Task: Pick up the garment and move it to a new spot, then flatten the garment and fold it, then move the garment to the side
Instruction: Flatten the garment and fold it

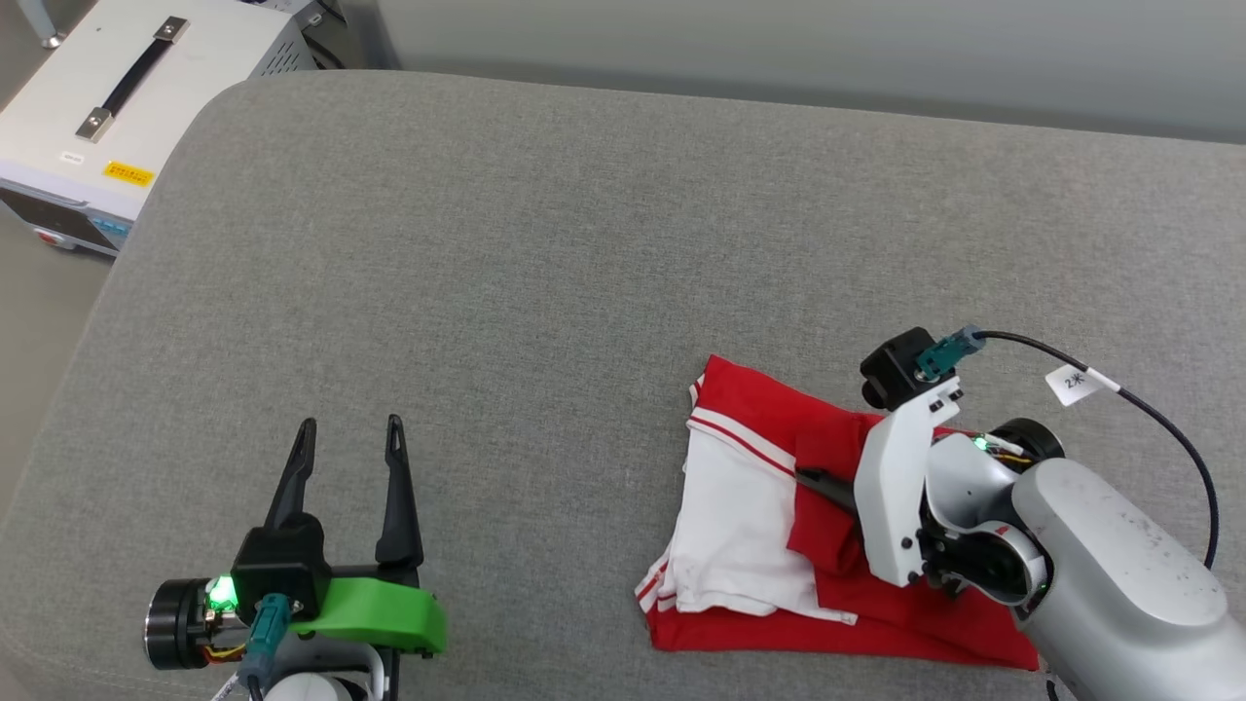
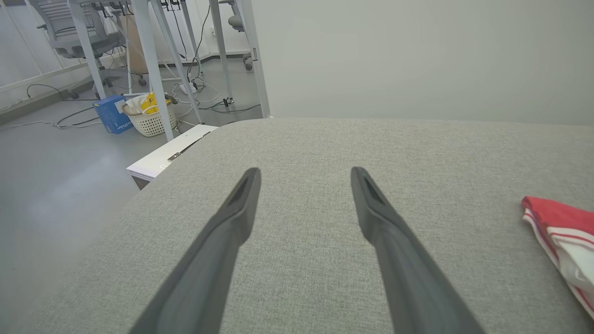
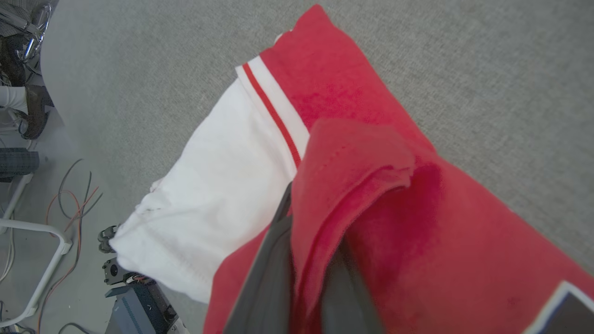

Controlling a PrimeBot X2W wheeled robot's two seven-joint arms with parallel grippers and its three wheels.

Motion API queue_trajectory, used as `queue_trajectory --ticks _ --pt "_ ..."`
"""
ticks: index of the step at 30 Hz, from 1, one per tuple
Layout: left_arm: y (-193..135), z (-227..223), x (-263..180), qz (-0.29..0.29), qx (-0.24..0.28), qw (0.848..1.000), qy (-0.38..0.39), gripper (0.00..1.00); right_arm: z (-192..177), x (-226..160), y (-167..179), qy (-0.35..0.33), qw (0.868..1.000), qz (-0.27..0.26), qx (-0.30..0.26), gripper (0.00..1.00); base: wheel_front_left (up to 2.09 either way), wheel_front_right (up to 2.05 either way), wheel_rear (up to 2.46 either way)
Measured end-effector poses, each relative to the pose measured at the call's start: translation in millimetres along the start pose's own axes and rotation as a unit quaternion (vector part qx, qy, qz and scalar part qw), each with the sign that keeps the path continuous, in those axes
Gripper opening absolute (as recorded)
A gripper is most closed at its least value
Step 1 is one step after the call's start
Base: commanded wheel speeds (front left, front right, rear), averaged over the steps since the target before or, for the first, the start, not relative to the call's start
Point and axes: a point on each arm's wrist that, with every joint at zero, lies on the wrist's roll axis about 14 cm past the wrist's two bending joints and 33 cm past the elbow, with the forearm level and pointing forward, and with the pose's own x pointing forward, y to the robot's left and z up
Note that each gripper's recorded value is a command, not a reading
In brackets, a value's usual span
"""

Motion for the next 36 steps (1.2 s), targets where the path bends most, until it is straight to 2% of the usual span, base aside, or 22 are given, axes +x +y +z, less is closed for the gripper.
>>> queue_trajectory --ticks 5,6,7,8,12,16,20,23,26,33,36 --pt "-2.4 -3.0 3.3 -0.003 0.0 1.0 0.004 1.0 -14.7 19.8 -9.6 0.018 1.0 -0.014 -0.002 0.0 0.0 0.0 0.0" --pt "-2.4 -2.7 3.6 -0.003 0.0 1.0 0.004 1.0 -14.8 20.6 -9.9 0.016 1.0 -0.014 -0.004 0.3 0.0 0.0 0.0" --pt "-2.4 -2.4 3.7 -0.002 0.0 1.0 0.003 1.0 -14.1 20.6 -9.5 0.011 1.0 -0.014 -0.004 0.3 0.0 0.0 0.0" --pt "-2.5 -2.2 3.7 -0.003 0.0 1.0 0.003 1.0 -12.6 20.0 -8.4 0.004 1.0 -0.013 -0.006 1.0 0.0 0.0 0.0" --pt "-1.9 0.7 3.0 0.0 -0.001 1.0 -0.002 1.0 4.1 7.8 -9.0 -0.047 0.998 -0.016 -0.024 1.0 0.0 0.0 0.0" --pt "-3.0 5.0 1.1 -0.002 -0.003 1.0 -0.008 1.0 33.5 -20.3 -13.9 -0.116 0.991 -0.028 -0.054 1.0 0.0 0.0 0.0" --pt "-7.2 10.4 0.0 -0.009 -0.005 1.0 -0.017 1.0 73.7 -60.7 -24.3 -0.212 0.971 -0.059 -0.09 1.0 0.0 0.0 0.0" --pt "-11.2 13.4 -0.2 -0.016 -0.005 1.0 -0.022 1.0 104.0 -99.1 -41.7 -0.296 0.941 -0.108 -0.124 1.0 0.0 0.0 0.0" --pt "-14.1 15.6 -1.4 -0.021 -0.006 0.999 -0.026 1.0 120.6 -133.5 -52.1 -0.369 0.904 -0.152 -0.15 1.0 0.0 0.0 0.0" --pt "-19.2 21.8 -4.5 -0.03 -0.009 0.999 -0.035 1.0 111.9 -185.3 -69.5 -0.467 0.836 -0.24 -0.158 1.0 0.0 0.0 0.0" --pt "-19.8 22.8 -6.9 -0.033 -0.01 0.999 -0.037 1.0 100.1 -196.6 -70.2 -0.479 0.817 -0.272 -0.17 1.0 0.0 0.0 0.0"
